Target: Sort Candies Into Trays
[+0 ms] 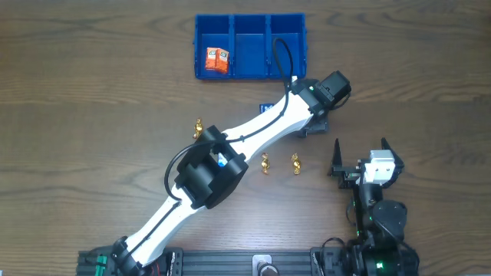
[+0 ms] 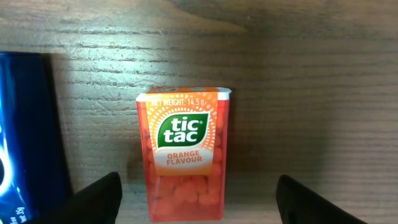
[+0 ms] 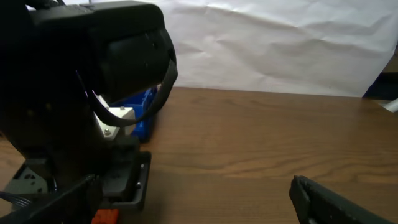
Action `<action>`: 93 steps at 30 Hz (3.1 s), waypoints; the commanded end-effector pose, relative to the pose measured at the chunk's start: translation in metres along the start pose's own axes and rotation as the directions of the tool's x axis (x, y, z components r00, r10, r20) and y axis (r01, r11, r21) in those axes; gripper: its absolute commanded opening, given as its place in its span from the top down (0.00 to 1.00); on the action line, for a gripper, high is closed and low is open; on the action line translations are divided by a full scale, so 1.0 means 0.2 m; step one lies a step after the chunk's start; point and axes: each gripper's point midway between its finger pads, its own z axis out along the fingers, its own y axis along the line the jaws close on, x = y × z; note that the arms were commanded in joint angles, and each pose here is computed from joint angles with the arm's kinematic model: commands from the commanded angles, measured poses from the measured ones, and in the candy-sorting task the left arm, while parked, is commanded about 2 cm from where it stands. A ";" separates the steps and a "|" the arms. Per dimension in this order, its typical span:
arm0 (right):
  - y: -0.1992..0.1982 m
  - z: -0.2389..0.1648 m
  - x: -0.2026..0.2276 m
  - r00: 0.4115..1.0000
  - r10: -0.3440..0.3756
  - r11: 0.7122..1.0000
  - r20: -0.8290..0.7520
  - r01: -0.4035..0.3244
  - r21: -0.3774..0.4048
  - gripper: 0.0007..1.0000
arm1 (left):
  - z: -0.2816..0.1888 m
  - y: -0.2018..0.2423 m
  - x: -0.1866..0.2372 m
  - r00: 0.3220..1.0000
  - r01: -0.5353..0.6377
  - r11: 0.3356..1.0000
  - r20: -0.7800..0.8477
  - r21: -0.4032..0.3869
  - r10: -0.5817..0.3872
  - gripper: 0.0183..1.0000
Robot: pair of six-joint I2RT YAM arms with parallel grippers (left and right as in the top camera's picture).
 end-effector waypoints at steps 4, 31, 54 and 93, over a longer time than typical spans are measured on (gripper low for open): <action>0.00 0.00 0.00 1.000 -0.015 1.000 0.000 0.015 0.003 0.00 | 0.11 0.04 0.00 1.000 0.015 0.999 -0.010 -0.033 -0.015 0.54; 0.00 0.00 0.00 1.000 -0.015 1.000 0.001 0.015 0.003 0.00 | -0.72 1.05 -1.00 0.949 0.039 0.998 0.315 -0.052 -0.020 0.64; 0.00 0.00 0.00 1.000 -0.015 1.000 0.000 0.015 0.003 0.00 | -1.38 1.17 -1.06 0.797 0.038 0.999 0.603 0.017 -0.040 0.00; 0.00 0.00 0.00 1.000 -0.015 1.000 0.000 0.015 0.003 0.00 | -0.89 1.88 0.27 0.363 -0.076 0.995 0.931 0.065 -0.033 0.00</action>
